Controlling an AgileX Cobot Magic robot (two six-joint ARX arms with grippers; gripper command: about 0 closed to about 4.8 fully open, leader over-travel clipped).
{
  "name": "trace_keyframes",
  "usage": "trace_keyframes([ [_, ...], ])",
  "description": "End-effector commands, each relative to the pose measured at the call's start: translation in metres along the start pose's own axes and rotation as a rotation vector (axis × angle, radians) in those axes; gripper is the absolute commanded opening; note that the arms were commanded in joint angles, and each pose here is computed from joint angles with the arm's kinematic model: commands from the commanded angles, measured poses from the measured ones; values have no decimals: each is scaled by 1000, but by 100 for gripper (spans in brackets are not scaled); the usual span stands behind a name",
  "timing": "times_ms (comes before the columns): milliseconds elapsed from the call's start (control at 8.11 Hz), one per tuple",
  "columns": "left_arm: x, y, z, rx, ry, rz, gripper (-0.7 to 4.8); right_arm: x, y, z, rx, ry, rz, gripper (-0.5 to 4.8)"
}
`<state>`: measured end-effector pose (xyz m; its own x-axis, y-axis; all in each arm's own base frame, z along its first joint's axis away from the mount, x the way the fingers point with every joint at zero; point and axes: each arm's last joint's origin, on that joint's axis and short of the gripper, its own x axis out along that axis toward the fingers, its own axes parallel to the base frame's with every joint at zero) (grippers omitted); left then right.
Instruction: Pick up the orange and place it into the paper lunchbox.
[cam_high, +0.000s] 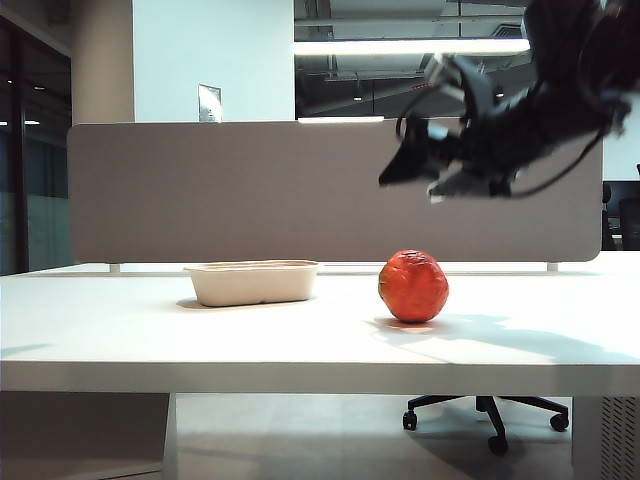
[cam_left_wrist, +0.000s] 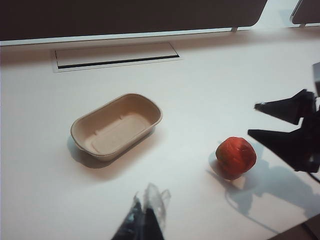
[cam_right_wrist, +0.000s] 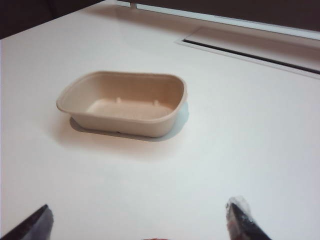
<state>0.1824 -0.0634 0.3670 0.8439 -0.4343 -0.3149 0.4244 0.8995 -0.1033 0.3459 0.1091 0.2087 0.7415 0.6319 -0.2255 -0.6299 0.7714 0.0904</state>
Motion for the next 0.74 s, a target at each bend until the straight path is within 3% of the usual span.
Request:
trace_keyframes([
  [123, -2, 0, 3, 7, -21, -5, -6, 22, -9, -29, 13, -5, -7, 479],
  [370, -2, 0, 3, 7, -21, -5, -7, 33, -14, -56, 41, 61, -8, 479],
  [740, -2, 0, 3, 7, -21, -5, -7, 38, -16, -69, 57, 99, -17, 479],
])
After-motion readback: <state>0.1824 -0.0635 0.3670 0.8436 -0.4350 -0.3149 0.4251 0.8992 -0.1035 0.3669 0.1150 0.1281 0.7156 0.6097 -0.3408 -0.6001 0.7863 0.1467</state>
